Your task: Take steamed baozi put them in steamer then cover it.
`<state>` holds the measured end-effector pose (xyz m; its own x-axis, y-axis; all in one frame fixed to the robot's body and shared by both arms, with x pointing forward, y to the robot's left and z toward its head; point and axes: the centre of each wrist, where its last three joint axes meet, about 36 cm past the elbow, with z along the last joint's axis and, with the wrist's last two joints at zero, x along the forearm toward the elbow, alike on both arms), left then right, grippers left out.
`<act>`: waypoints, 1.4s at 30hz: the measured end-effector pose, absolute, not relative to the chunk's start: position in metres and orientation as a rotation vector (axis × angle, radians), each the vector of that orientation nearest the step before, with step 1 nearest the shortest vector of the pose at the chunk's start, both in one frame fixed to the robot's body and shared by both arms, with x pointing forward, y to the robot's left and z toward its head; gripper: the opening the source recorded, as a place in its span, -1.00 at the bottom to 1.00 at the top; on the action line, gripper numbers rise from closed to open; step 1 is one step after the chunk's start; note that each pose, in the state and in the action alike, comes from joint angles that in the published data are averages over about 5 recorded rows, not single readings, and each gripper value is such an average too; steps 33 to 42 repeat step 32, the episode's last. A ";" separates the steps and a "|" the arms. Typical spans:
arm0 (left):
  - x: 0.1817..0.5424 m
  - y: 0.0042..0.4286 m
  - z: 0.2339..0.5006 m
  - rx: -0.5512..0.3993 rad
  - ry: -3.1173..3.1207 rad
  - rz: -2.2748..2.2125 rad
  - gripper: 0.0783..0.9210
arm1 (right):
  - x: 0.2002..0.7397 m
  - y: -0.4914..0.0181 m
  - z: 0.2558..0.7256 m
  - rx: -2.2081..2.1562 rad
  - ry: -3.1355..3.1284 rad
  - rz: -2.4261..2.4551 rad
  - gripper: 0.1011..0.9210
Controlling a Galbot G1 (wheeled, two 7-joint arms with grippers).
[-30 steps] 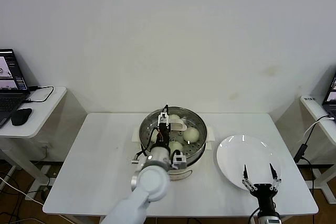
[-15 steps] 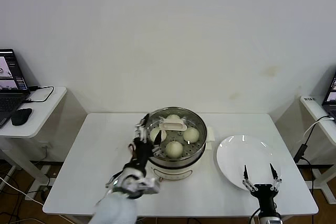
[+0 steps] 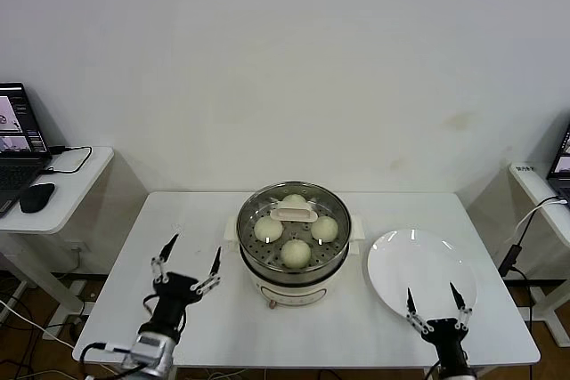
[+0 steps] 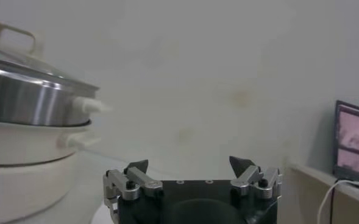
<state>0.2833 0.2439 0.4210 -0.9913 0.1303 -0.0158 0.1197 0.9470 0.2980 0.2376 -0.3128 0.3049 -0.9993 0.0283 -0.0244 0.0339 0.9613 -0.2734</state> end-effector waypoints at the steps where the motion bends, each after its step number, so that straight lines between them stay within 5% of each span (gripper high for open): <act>1: 0.281 0.247 0.416 0.188 3.080 0.429 0.77 | 0.235 -0.313 0.305 0.041 3.095 -0.432 0.76; 17: 0.255 0.285 0.370 0.089 3.219 0.117 0.77 | 0.211 -0.300 0.313 -0.060 3.144 -0.397 0.76; 42: 0.237 0.298 0.358 0.091 3.287 0.004 0.77 | 0.203 -0.294 0.333 -0.130 3.240 -0.242 0.76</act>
